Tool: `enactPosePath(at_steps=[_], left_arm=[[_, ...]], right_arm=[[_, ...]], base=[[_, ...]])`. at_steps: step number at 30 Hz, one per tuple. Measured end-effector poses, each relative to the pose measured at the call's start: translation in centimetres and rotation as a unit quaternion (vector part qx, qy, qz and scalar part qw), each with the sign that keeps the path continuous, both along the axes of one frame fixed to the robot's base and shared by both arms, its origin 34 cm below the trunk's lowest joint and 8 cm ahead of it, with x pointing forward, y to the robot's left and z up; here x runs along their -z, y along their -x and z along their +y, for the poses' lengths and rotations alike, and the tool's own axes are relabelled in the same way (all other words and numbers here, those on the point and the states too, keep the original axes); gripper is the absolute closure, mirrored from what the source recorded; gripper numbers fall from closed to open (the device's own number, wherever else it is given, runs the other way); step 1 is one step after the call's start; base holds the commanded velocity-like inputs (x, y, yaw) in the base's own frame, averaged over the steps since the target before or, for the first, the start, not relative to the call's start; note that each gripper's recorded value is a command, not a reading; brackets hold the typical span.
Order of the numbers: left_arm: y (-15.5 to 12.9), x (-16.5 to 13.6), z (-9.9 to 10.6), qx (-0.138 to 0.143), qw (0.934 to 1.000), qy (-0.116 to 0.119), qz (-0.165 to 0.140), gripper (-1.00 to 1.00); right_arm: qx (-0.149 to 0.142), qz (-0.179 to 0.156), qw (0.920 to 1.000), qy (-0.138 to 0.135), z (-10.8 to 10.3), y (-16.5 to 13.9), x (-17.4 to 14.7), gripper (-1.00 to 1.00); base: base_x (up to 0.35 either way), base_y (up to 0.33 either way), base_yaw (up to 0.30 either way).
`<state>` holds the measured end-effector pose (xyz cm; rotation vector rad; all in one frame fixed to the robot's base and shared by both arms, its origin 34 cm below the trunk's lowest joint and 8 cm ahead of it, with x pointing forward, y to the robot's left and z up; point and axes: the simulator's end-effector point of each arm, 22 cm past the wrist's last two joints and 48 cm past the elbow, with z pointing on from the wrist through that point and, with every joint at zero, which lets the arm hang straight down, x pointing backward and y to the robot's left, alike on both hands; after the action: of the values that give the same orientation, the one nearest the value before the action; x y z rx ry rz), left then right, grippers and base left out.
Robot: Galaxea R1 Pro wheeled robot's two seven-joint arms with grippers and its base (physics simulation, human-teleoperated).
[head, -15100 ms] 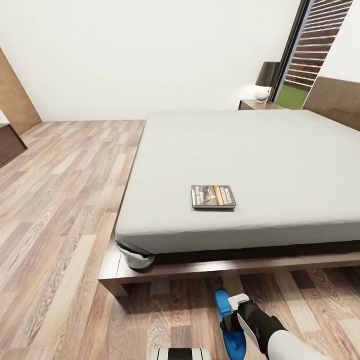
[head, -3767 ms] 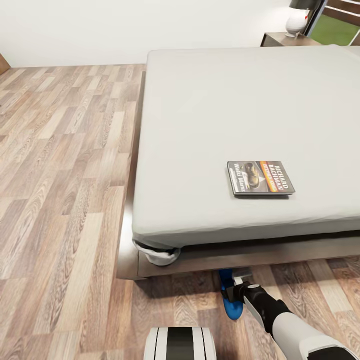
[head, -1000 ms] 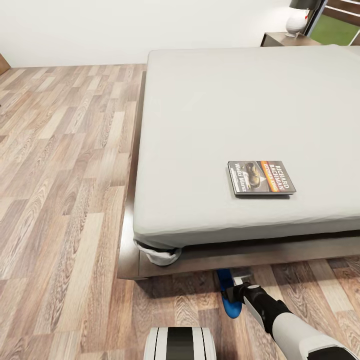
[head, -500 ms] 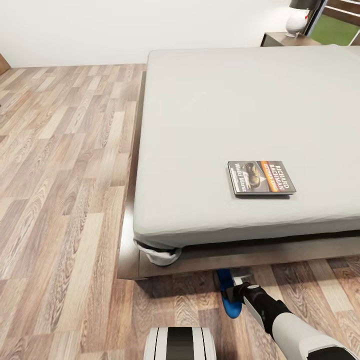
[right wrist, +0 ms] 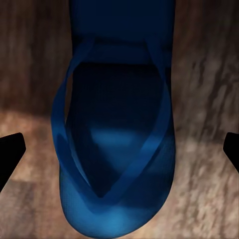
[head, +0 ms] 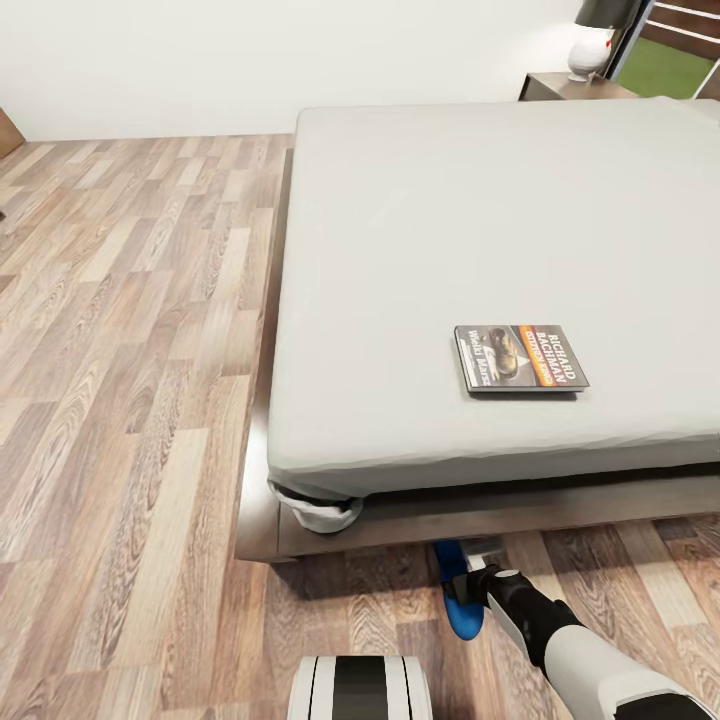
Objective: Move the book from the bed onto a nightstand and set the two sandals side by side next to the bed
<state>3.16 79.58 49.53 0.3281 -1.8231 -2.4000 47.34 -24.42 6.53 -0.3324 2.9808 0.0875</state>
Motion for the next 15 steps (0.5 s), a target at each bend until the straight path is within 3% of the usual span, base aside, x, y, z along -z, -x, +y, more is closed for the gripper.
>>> enactPosePath(at_steps=[15], left_arm=[[-0.02,0.0,0.07,0.0,1.0,0.0,-0.008,1.0]], right_arm=[[0.0,-0.005,1.0,0.001,-0.08,-0.36,-0.58,-1.0]], base=[[0.0,0.0,0.0]])
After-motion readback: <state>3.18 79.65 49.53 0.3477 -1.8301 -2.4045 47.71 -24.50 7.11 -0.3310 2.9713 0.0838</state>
